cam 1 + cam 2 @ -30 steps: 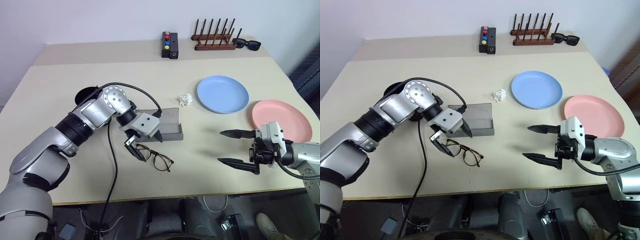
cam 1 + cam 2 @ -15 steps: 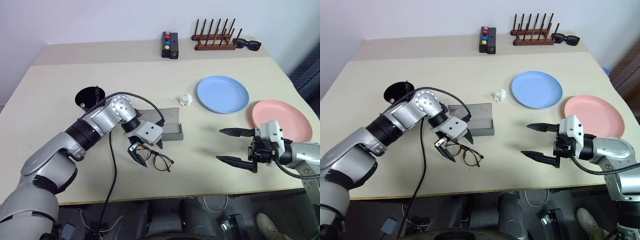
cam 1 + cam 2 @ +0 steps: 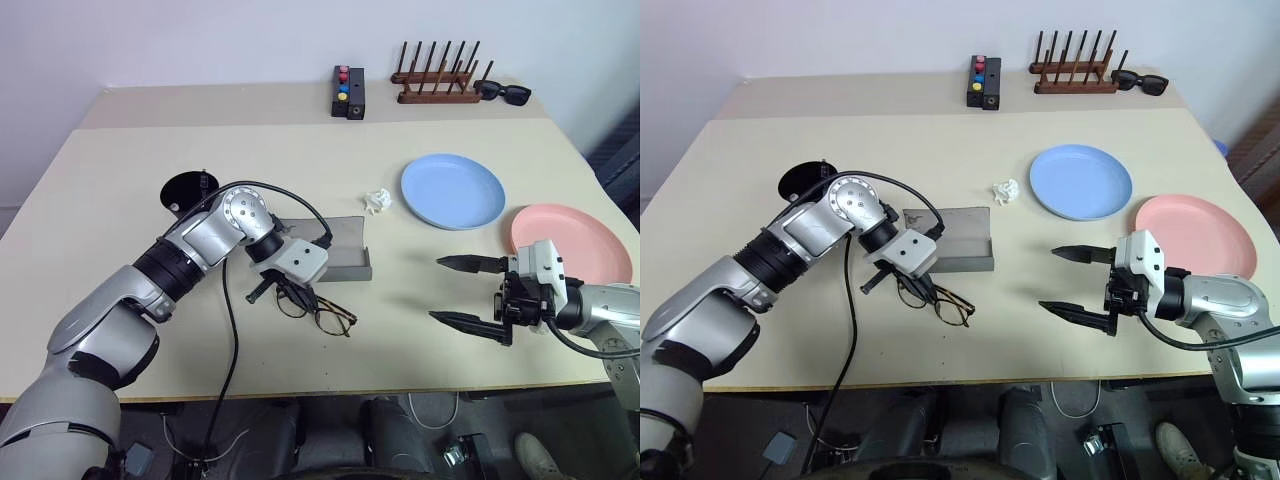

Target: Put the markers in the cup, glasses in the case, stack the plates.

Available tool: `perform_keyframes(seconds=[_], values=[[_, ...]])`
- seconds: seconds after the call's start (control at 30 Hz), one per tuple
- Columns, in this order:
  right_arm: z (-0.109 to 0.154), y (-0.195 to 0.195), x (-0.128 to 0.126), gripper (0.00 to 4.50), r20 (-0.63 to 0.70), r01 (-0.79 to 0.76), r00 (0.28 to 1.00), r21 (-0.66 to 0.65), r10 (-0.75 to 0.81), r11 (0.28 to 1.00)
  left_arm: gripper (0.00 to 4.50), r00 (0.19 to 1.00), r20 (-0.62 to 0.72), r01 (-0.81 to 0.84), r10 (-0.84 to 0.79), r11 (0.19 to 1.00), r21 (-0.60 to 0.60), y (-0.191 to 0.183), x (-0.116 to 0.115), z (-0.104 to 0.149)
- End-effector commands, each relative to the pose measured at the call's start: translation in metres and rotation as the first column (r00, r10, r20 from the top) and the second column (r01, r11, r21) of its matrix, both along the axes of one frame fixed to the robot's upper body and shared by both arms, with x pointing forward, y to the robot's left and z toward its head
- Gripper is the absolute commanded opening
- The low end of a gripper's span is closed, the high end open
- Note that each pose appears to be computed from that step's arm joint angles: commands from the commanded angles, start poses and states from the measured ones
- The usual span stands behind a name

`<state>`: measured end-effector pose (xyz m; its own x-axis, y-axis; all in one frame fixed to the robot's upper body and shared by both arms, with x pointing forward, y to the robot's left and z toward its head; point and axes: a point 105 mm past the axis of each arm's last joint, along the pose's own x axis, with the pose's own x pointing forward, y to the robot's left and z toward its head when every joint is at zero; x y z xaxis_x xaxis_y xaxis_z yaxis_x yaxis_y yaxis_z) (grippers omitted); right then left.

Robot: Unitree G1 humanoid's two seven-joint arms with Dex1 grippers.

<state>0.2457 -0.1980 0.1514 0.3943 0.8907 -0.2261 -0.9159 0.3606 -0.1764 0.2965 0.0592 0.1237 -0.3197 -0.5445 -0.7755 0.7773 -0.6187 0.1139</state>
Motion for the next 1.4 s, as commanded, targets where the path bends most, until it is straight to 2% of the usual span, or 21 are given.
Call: perform_keyframes(seconds=[0.03,0.17,0.4,0.5,0.63,0.87,1.07,1.23,1.4], values=[[0.009,0.004,-0.001,4.5,0.036,-0.018,0.999,0.01,0.017,1.0,0.05,1.0,0.021,-0.018,0.018,1.0,-0.007,0.002,0.003,0.002],[0.009,0.003,0.0,4.5,0.037,-0.016,0.999,0.007,0.015,1.0,0.05,0.999,0.016,-0.036,0.037,0.998,-0.048,-0.001,0.005,0.013],[0.008,0.003,0.001,4.5,0.035,-0.013,0.999,0.004,0.013,1.0,0.05,0.997,-0.002,-0.075,0.076,0.977,-0.2,-0.014,0.012,0.057],[0.008,0.003,0.002,4.5,0.035,-0.011,0.999,0.006,0.011,1.0,0.05,0.993,-0.046,-0.121,0.112,0.948,-0.293,-0.023,0.015,0.086],[0.008,0.003,0.004,4.5,0.036,-0.01,0.999,0.006,0.01,1.0,0.05,0.968,-0.062,-0.249,0.243,0.906,-0.343,-0.028,0.036,0.107],[0.008,0.004,0.007,4.5,0.039,-0.014,0.999,0.01,0.013,1.0,0.05,0.927,0.016,-0.361,0.376,0.902,-0.237,-0.008,0.065,0.101],[0.008,0.004,0.007,4.5,0.04,-0.014,0.999,0.012,0.014,1.0,0.05,0.936,0.033,-0.338,0.351,0.919,-0.201,-0.007,0.068,0.094],[0.007,0.004,0.006,4.5,0.039,-0.011,0.999,0.013,0.011,1.0,0.05,0.946,0.022,-0.314,0.323,0.933,-0.176,-0.01,0.063,0.082],[0.007,0.003,0.004,4.5,0.036,-0.005,0.999,0.011,0.005,1.0,0.05,0.952,0.009,-0.299,0.305,0.938,-0.175,-0.014,0.058,0.08]])
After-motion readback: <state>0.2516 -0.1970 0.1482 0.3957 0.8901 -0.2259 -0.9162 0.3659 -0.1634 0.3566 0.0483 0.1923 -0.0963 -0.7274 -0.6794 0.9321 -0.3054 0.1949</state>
